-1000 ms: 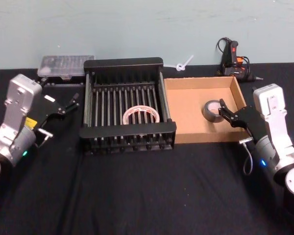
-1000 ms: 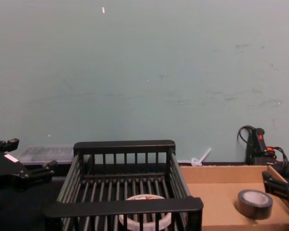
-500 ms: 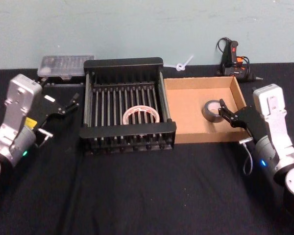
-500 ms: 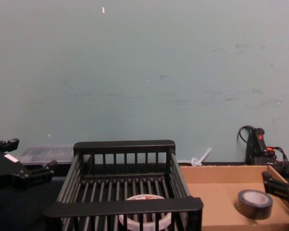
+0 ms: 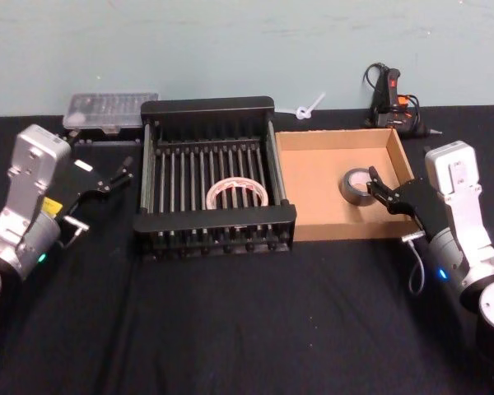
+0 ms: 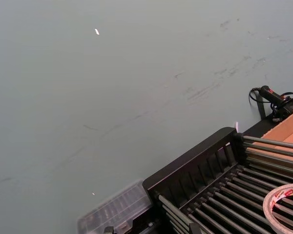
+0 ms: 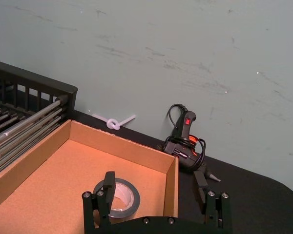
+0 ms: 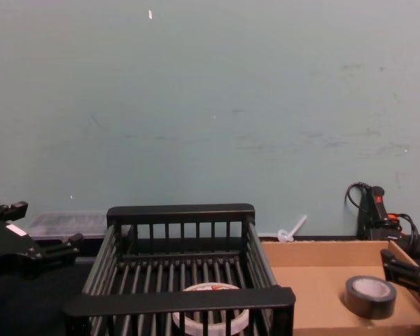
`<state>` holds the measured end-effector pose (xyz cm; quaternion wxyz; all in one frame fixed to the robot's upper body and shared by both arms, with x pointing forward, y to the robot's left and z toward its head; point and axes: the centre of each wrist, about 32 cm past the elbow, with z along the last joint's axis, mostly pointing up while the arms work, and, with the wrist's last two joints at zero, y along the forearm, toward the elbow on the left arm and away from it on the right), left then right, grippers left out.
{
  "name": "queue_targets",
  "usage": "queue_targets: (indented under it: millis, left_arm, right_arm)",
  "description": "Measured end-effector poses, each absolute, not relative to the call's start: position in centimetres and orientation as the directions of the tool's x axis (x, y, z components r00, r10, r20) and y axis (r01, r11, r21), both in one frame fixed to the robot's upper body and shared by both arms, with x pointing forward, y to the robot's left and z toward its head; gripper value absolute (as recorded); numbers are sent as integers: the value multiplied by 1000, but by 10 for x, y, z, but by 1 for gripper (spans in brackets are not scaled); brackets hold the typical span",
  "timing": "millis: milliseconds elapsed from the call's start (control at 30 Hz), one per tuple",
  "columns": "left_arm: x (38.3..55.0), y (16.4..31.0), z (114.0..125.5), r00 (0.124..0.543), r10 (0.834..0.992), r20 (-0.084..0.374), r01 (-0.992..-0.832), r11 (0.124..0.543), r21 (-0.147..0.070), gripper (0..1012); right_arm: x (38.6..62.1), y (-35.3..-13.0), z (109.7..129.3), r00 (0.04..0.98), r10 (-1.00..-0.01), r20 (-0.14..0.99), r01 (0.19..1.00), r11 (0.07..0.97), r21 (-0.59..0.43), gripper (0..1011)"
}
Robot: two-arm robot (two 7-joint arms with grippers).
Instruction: Pick up the white tape and place it into the black box , Pick up the silver tape and place it into the brown box.
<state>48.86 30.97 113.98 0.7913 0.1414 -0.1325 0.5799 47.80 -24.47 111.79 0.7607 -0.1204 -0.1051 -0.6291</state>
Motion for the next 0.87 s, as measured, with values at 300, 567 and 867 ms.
queue_targets:
  millis: [300,567,867]
  left_arm:
    - [489,310,1140,292,880,374,-955,287,70,1001]
    - [489,310,1140,292,880,374,-955,287,70,1001]
    - [489,310,1140,292,880,374,-955,287,70,1001]
  right_arm:
    - [478,-245,1118,186,-932,311,982,179,-51,1002]
    - [478,-245,1118,186,-932,311,982,179,-51,1002]
    - [478,-245,1118,186,-932,311,982,179,-51,1002]
